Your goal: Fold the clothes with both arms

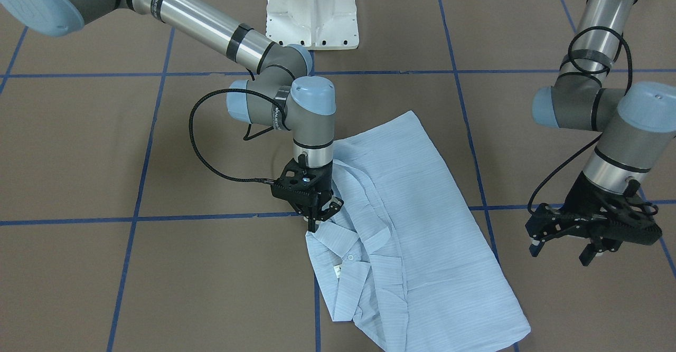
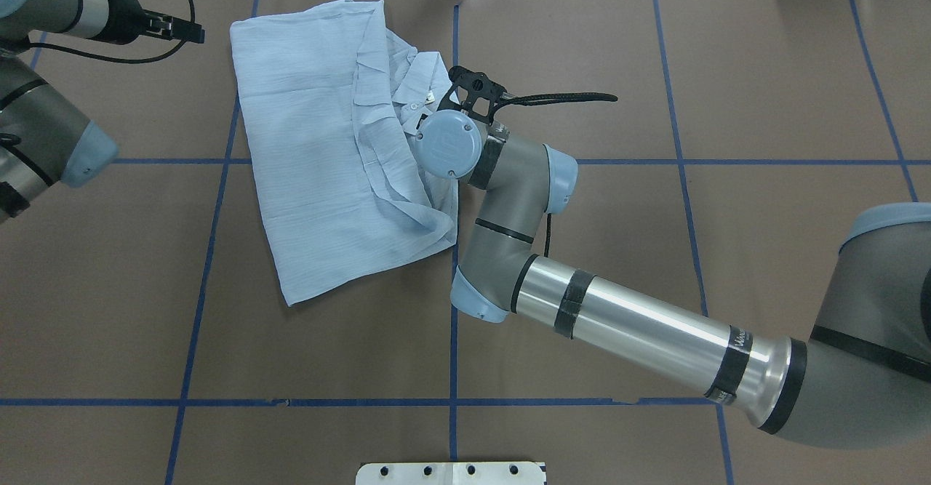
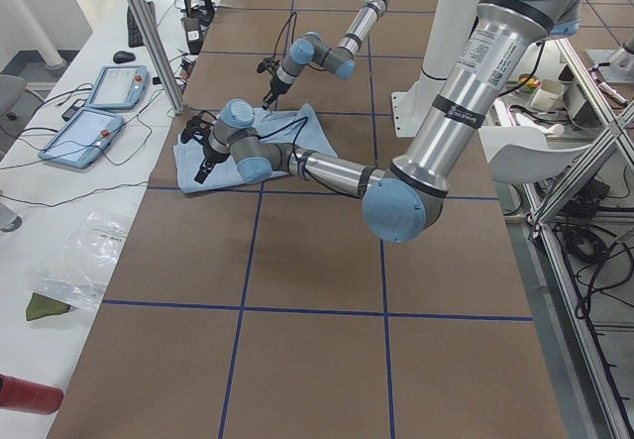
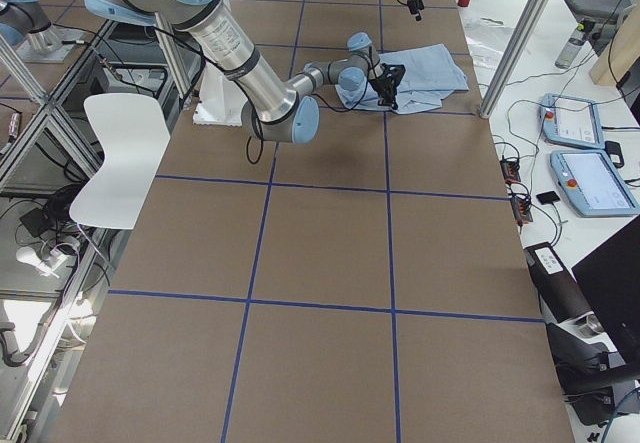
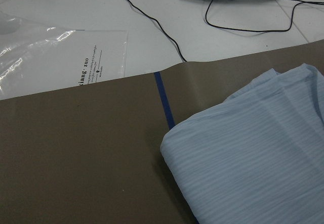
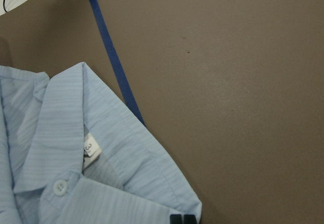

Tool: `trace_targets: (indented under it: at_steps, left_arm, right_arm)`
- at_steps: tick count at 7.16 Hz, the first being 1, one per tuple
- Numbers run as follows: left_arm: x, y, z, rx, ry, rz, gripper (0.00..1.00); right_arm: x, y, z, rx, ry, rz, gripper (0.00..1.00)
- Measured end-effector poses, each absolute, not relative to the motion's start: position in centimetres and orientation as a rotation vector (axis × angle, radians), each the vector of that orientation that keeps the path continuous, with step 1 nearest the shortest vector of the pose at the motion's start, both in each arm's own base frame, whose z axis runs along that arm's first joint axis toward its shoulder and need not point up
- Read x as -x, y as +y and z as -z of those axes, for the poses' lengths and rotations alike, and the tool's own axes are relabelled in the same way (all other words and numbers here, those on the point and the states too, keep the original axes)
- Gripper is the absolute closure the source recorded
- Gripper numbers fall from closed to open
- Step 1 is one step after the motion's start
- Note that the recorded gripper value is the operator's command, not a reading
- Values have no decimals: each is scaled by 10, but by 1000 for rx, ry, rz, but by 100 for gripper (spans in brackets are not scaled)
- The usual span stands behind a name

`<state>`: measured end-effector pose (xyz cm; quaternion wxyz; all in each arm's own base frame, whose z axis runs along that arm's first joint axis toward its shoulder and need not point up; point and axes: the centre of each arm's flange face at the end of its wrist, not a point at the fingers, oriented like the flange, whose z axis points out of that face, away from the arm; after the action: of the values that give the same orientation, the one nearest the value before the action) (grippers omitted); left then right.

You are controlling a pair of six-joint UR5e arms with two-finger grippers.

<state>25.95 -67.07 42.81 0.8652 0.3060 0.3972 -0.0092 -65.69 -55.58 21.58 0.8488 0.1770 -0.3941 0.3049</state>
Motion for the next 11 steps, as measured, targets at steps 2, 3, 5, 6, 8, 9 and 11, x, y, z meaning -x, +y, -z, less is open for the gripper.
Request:
trace_targets:
  at_steps: [2, 3, 5, 6, 8, 9, 11]
  left_arm:
    - [-260, -671, -428, -641, 833, 18, 0]
    - [-261, -671, -428, -641, 833, 18, 0]
    - [-261, -670, -427, -641, 834, 17, 0]
    - [-261, -670, -427, -642, 835, 17, 0]
    - [-262, -669, -424, -645, 838, 14, 0]
    - [-262, -669, -424, -645, 839, 14, 0]
    - [-262, -669, -423, -645, 840, 12, 0]
  right_arm:
    - [634, -543, -230, -372, -852, -637, 100]
    - [613, -530, -245, -371, -860, -631, 100]
    - [562, -489, -277, -367, -879, -615, 100]
    - [536, -466, -292, -363, -888, -604, 100]
    - [501, -437, -320, -357, -883, -587, 100]
    - [494, -433, -329, -358, -872, -574, 1]
    - [498, -431, -321, -380, -857, -491, 0]
